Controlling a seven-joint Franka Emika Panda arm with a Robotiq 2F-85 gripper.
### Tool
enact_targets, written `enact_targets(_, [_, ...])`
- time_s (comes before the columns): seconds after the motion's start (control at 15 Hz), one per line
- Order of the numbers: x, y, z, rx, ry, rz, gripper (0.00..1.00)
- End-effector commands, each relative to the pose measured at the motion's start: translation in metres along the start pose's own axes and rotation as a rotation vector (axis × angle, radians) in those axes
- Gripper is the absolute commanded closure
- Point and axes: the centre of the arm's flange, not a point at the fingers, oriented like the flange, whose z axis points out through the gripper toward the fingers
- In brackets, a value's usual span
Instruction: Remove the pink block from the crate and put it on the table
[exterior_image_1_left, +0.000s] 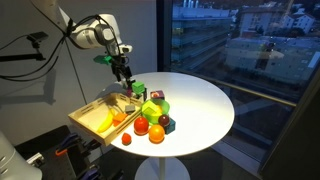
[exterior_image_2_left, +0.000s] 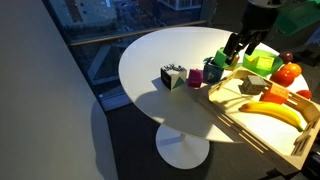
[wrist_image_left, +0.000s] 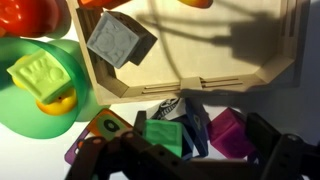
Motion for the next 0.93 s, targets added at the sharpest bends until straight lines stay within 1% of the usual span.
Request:
enact_targets(0.0, [-0.008, 0.018, -0.026, 0.0, -0.065, -0.006, 0.0])
enact_targets(0.33, [-0.018, 0.039, -0.045, 0.014, -0.141, 0.007, 0.0])
enact_targets(0.87, [-0.032, 0.075, -0.087, 0.046, -0.203, 0.129, 0.0])
